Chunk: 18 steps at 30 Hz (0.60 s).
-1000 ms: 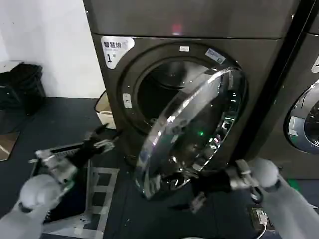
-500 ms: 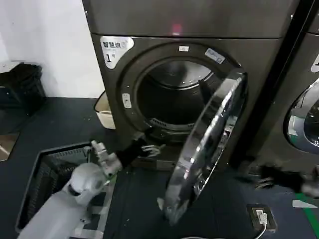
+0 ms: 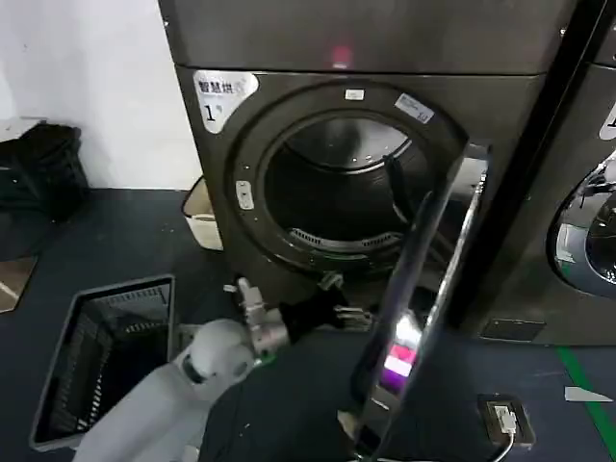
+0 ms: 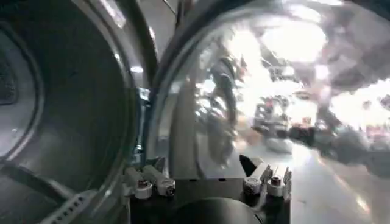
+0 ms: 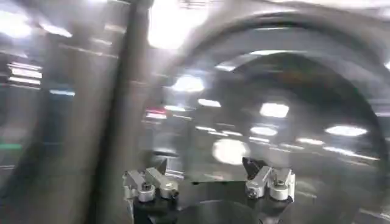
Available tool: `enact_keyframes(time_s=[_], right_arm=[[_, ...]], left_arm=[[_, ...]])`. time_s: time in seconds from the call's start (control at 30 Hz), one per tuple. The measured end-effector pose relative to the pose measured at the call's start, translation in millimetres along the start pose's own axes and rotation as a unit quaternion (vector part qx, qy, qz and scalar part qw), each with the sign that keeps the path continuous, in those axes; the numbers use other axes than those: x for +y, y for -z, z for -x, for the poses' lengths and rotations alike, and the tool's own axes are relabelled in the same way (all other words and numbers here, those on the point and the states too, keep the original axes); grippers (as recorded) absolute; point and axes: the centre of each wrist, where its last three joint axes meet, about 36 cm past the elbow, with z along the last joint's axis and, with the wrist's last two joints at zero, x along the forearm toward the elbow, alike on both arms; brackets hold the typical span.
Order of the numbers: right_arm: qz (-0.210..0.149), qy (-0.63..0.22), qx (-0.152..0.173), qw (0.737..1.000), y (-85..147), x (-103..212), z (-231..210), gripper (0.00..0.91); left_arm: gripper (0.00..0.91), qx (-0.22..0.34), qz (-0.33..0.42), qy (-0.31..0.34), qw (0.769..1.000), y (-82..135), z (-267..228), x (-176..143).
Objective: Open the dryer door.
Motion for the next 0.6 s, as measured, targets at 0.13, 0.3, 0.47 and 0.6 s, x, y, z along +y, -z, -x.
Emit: enact_keyframes(time_s=[0.13, 0.3, 0.47, 0.6], right_arm=[[-0.035, -0.061, -0.007, 0.998, 17.7, -20.8, -15.4, 0.907], [-0.076, -0.113, -0.004, 0.991, 34.0, -40.8, -30.6, 0.907], [-0.085, -0.139, -0.002, 0.987, 46.0, -54.6, -45.5, 0.907], [-0.089, -0.145, -0.002, 0.985, 50.0, -59.9, -54.6, 0.907]], left_arm=[[0.907, -0.006, -0.002, -0.019, 1.0, -5.4, 20.9, -7.2], [0.907, -0.006, -0.007, -0.029, 1.0, -11.1, 55.3, -19.3], [0.907, -0.009, 0.006, -0.024, 1.0, -15.8, 96.3, -32.5], [0.907, -0.021, -0.001, -0.034, 0.999, -16.0, 129.7, -39.4]])
